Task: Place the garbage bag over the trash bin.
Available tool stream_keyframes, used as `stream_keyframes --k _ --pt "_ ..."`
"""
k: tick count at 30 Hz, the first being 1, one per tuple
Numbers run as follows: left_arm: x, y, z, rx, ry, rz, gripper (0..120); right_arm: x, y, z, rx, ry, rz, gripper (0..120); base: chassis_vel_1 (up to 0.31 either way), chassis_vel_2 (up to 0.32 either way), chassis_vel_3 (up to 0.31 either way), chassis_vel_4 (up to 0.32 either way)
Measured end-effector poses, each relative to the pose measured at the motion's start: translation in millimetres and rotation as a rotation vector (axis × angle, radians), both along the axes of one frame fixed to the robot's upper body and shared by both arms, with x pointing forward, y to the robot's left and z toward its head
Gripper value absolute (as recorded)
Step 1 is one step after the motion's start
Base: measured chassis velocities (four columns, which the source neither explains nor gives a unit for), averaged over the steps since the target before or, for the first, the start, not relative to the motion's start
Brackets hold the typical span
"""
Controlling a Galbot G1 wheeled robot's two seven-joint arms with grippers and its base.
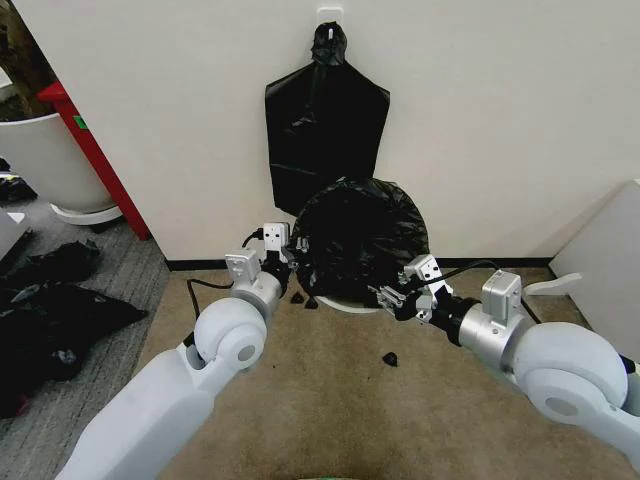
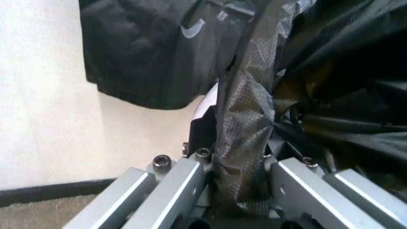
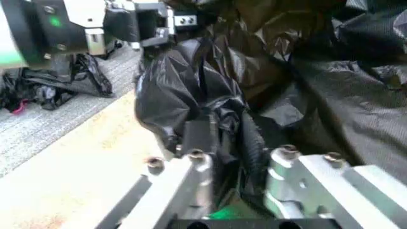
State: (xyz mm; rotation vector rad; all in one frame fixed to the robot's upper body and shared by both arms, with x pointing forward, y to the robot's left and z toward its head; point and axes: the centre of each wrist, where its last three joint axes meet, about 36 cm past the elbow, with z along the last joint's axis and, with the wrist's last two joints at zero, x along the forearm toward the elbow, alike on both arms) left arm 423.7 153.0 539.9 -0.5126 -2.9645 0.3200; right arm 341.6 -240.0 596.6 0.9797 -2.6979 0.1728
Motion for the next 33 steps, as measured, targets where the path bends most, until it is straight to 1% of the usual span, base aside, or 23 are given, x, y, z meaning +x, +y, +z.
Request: stream_keyframes --k 2,3,11,17,23,30,33 --pt "2.1 0.5 -1.3 0.002 0.004 0.004 1 -4.5 2.6 1.2 0.01 0.001 0.013 1 0.0 0.0 0.0 0.0" --pt "3.1 0.5 -1.9 0.002 0.007 0.005 1 -6.9 4.3 1.5 0.016 0.003 0.022 0 0.0 0.0 0.0 0.0" --pt "5.9 0.9 -1.3 -0.006 0.024 0.008 1 -19.7 14.0 -7.3 0.034 0.038 0.095 0 0.0 0.0 0.0 0.0" --pt "7.3 4.2 1.4 -0.017 0.034 0.017 1 -32.1 18.5 -23.9 0.01 0.087 0.16 0 0.0 0.0 0.0 0.0" --pt "6.6 8.8 6.1 -0.029 0.04 0.02 1 -28.4 16.4 -39.1 -0.023 0.105 0.161 0 0.0 0.0 0.0 0.0" --pt "6.0 19.6 11.0 -0.047 0.056 0.028 1 -20.3 8.0 -53.8 -0.062 0.111 0.127 0 0.0 0.0 0.0 0.0" --pt "5.2 26.8 15.7 -0.065 0.081 0.025 1 -14.5 3.2 -58.8 -0.074 0.103 0.104 0 0.0 0.0 0.0 0.0"
